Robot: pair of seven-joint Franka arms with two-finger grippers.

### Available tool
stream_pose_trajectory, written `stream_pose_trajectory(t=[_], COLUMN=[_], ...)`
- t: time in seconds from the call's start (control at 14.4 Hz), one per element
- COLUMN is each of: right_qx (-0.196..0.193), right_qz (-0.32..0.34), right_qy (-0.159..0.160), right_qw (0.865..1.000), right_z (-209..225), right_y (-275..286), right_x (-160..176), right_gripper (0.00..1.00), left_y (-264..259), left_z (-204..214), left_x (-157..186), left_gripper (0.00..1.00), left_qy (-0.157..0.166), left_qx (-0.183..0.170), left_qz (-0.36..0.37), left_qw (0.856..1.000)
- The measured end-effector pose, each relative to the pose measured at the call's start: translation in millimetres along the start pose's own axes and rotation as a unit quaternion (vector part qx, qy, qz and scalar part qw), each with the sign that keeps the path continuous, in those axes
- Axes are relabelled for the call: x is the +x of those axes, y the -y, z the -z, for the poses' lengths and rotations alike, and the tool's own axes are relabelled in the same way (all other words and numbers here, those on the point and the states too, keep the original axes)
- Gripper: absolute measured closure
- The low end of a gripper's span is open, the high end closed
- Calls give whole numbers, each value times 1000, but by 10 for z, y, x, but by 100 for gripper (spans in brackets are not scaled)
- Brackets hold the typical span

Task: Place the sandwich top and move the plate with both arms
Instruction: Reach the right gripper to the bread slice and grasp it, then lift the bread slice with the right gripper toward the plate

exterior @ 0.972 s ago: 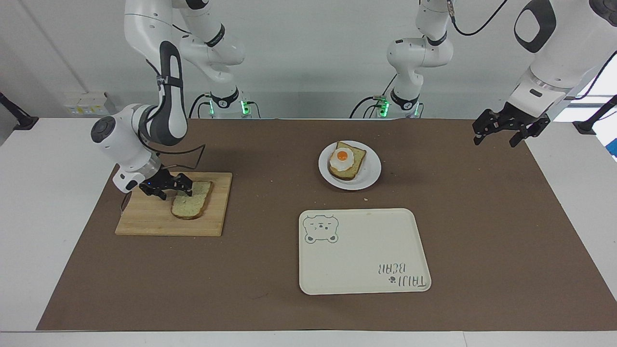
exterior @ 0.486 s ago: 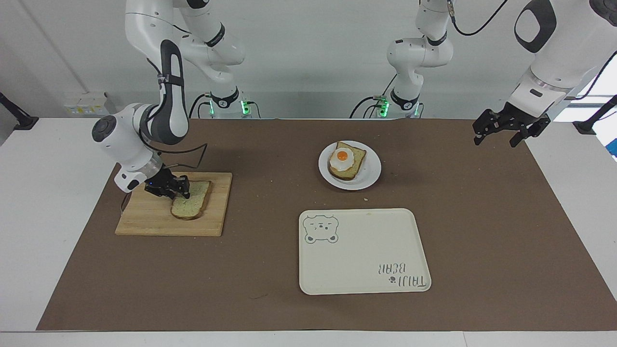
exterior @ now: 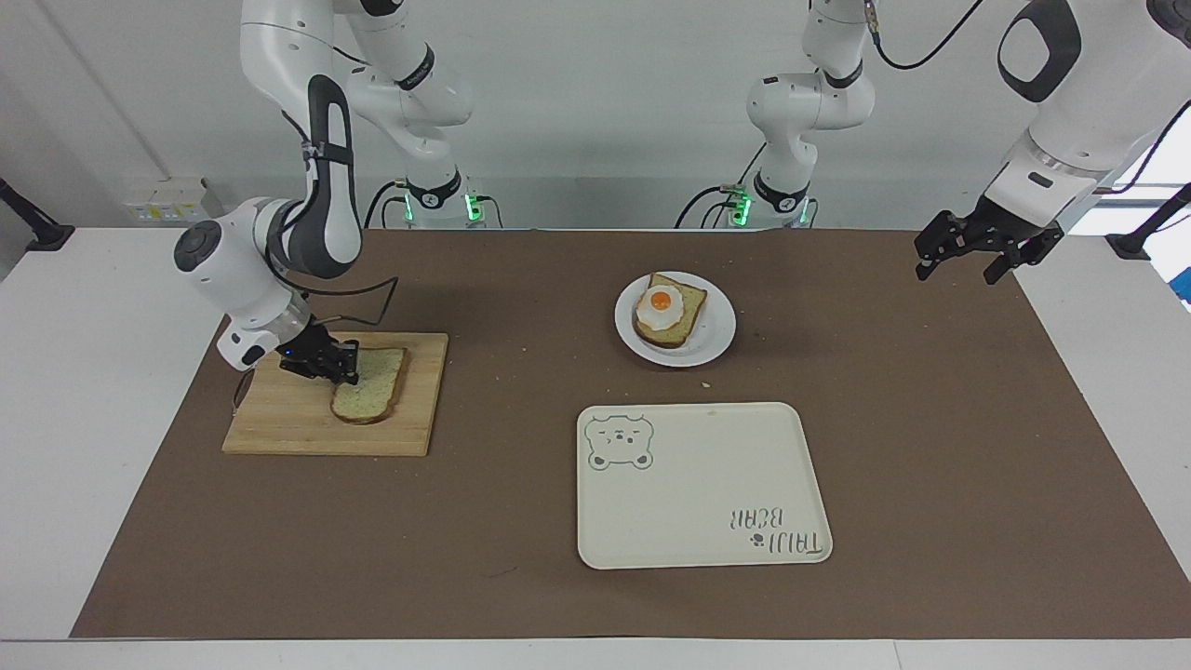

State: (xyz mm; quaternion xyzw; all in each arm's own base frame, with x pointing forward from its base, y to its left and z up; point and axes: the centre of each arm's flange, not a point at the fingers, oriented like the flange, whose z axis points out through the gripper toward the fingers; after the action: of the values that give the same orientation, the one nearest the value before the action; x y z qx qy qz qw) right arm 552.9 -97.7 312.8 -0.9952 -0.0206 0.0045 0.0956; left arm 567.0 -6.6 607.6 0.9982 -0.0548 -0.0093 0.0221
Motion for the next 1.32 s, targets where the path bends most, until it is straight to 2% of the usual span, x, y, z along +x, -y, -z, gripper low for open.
stream_pose_trajectory(t=[0.07,0.42,0.62,0.76,0.97,1.18,1.32], right_qx=[0,15,28,32,27,19,33], right_qz=[0,17,25,23,10,-7,-19], right_qy=[-3,1,21,42,57,51,44], right_qw=[1000,1000,999,998,998,998,998], right_z=[38,609,984,1098,989,866,776], right_y=[8,243,682,1133,1993,2810,3338], right_x=[19,258,359,377,366,282,183], right_gripper=[91,92,92,92,92,92,92], left_y=[-1,-8,-8,-8,-8,-8,-20], left_z=[0,-2,-15,-21,-22,-28,-68], left_x=[0,-2,-3,-3,-3,-4,-7], left_gripper=[0,0,0,0,0,0,0], left_qy=[0,0,1,2,2,3,5], left_qx=[0,-4,-4,-4,-4,-5,-12], left_qz=[0,0,0,0,0,0,1], left_qw=[1000,1000,1000,1000,1000,1000,1000])
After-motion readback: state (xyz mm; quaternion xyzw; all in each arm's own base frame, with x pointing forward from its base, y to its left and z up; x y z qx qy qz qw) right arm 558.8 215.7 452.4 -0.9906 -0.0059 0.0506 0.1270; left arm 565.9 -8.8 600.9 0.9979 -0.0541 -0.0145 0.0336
